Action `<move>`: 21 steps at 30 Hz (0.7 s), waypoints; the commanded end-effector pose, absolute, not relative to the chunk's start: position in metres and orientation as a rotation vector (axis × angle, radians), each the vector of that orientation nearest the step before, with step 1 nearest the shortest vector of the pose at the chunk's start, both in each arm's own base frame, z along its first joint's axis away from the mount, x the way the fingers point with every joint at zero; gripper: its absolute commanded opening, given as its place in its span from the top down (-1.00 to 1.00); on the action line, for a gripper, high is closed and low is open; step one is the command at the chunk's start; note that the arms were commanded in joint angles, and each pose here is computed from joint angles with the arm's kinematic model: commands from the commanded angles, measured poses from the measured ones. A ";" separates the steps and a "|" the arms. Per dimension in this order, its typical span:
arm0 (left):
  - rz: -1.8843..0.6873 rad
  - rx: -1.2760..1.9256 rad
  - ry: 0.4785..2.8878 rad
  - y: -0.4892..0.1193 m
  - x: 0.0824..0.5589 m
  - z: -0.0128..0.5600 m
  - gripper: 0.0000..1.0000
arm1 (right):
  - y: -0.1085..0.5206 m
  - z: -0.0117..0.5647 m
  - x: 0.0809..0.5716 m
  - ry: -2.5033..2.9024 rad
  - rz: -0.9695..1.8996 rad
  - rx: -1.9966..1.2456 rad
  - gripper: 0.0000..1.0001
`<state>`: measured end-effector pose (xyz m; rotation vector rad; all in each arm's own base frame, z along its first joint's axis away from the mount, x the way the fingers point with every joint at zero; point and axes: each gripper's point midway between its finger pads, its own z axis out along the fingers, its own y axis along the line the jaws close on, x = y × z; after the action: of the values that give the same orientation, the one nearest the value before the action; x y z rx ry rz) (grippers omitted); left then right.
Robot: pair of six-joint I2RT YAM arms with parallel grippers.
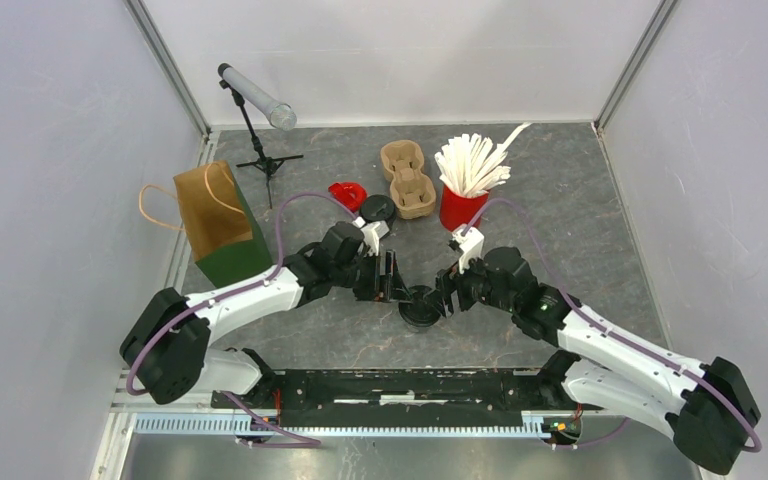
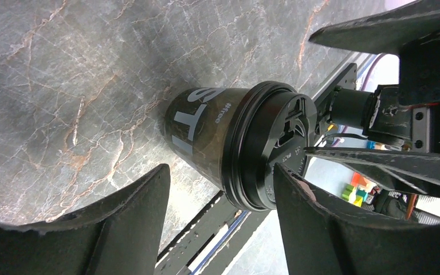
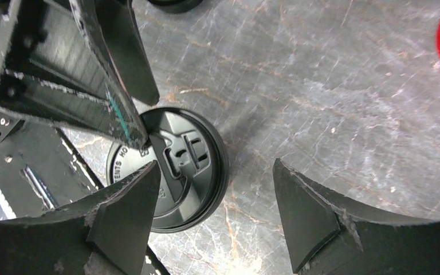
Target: Pack the takeout coffee
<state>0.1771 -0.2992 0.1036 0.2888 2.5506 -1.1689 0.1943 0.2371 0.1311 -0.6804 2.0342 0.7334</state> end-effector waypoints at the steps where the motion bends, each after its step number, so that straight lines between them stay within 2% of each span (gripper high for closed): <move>1: -1.111 0.352 2.519 -0.294 0.179 0.096 -0.43 | 0.245 0.121 0.185 2.022 0.830 -0.689 -0.57; 5: -1.123 0.346 2.541 -0.293 0.174 0.086 -0.26 | 0.241 0.102 0.181 2.055 0.832 -0.673 -0.55; 16: -1.124 0.308 2.559 -0.288 0.167 0.069 -0.02 | 0.224 0.079 0.177 2.083 0.794 -0.629 -0.50; 19: -1.133 0.281 2.575 -0.285 0.163 0.065 -0.03 | 0.222 0.071 0.173 2.090 0.805 -0.627 -0.50; 21: -1.182 0.268 2.548 -0.290 0.162 0.072 -0.24 | 0.222 0.067 0.170 2.095 0.818 -0.621 -0.49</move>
<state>0.1755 -0.3037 0.0985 0.3290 2.4460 -1.2430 0.1819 0.2372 0.1033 -0.6098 1.9908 0.8674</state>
